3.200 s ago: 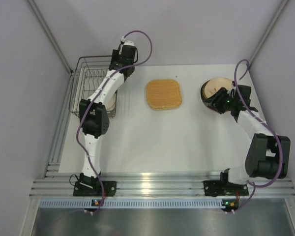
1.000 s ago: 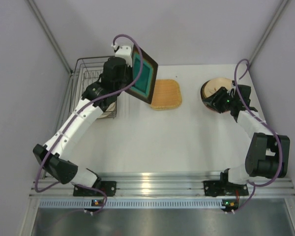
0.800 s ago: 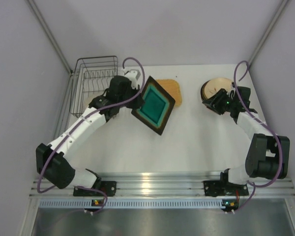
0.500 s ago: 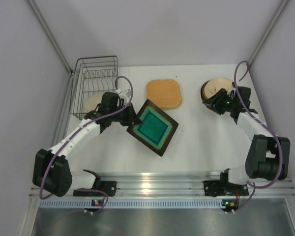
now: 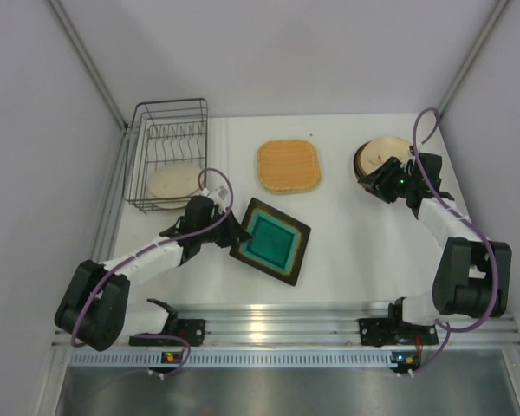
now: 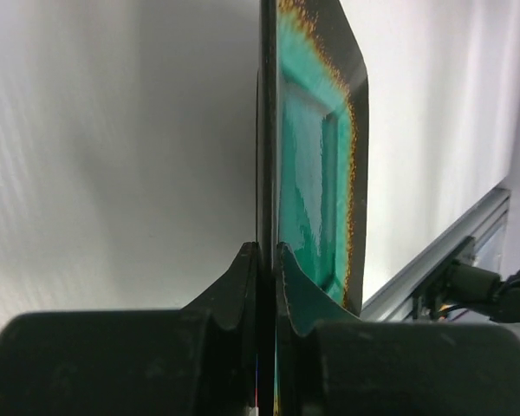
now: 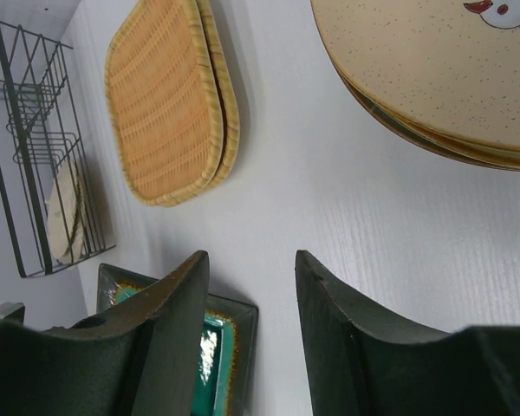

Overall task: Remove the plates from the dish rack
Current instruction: Place the plate on the table

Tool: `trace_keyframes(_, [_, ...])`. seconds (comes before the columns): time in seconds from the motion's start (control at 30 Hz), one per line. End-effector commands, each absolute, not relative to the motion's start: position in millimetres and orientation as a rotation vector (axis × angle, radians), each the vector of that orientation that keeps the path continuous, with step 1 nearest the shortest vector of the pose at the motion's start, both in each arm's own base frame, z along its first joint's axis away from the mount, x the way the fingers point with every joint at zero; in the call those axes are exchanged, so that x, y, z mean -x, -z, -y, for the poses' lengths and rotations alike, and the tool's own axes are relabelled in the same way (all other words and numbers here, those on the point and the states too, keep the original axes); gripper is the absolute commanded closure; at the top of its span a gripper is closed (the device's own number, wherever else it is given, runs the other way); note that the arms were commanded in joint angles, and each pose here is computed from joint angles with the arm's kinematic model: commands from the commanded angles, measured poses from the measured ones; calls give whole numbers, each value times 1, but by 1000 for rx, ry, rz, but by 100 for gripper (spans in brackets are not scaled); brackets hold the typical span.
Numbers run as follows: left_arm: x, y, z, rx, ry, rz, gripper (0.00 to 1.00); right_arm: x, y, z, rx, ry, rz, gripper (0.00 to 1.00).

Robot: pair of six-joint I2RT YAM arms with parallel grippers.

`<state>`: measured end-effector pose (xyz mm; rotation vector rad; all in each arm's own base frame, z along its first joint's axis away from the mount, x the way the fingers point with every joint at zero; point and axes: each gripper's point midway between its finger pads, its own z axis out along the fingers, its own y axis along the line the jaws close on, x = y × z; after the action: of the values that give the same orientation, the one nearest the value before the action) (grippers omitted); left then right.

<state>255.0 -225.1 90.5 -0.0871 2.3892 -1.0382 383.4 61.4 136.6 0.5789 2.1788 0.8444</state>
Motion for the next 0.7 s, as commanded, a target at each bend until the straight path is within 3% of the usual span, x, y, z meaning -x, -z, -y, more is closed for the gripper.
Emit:
trace_keyframes(0.0, [-287, -162, 255, 80, 1226, -2053, 100, -386, -151, -63, -522, -828, -2144, 55])
trace_keyframes(0.67, [-287, -69, 257, 550, 1165, -2193, 100, -383, -146, -62, -517, -806, -2170, 55])
